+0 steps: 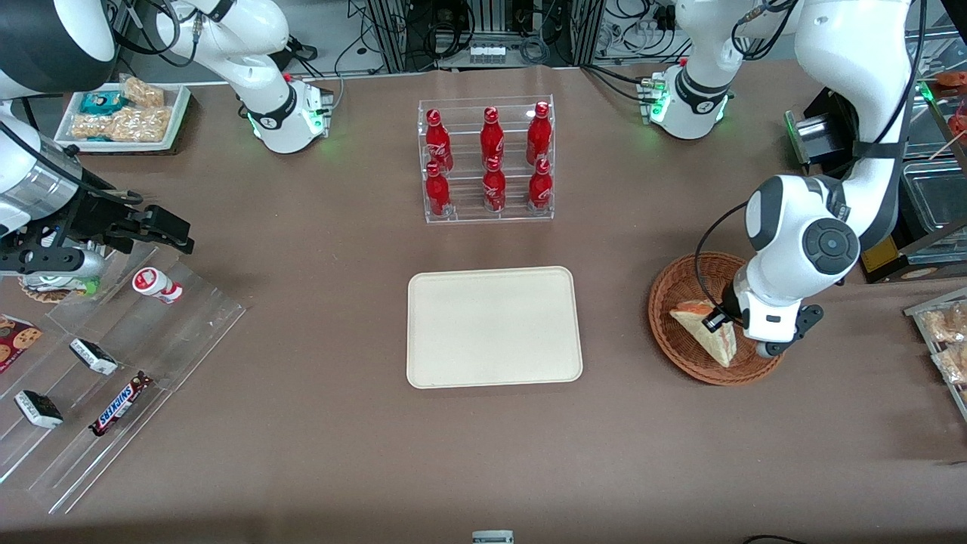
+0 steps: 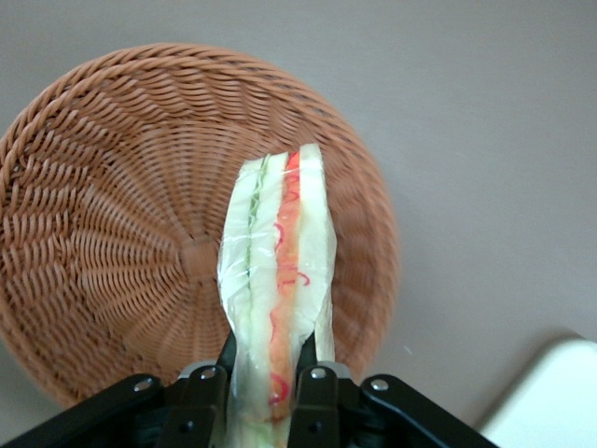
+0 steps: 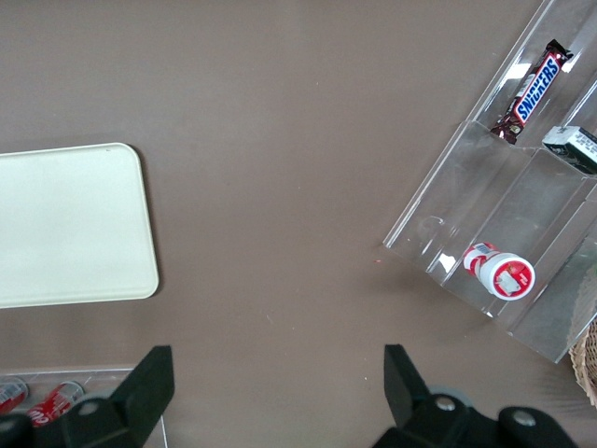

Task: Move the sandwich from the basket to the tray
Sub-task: 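Lift the sandwich and carry it with the left gripper over the tray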

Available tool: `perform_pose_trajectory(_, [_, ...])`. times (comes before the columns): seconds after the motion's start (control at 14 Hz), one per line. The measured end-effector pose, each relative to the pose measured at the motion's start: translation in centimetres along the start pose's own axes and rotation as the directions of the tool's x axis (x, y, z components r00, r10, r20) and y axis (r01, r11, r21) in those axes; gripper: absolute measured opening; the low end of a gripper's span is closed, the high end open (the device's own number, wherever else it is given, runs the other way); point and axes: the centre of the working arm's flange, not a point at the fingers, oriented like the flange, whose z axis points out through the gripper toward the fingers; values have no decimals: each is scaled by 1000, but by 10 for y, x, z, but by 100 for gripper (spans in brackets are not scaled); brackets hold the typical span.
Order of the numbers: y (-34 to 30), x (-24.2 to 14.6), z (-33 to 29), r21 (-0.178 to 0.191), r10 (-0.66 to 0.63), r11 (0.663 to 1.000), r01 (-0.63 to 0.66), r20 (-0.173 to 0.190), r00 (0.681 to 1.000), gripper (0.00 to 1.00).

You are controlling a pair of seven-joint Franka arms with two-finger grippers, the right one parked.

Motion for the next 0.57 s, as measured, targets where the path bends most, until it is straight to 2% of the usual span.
perform_pose_trajectory(0.21, [62,-44,-47,-2,117,993,-117,-5,993,25])
perform_pose_trajectory(0.57, [167,-156,-17,11,305,952,-305,9,952,25])
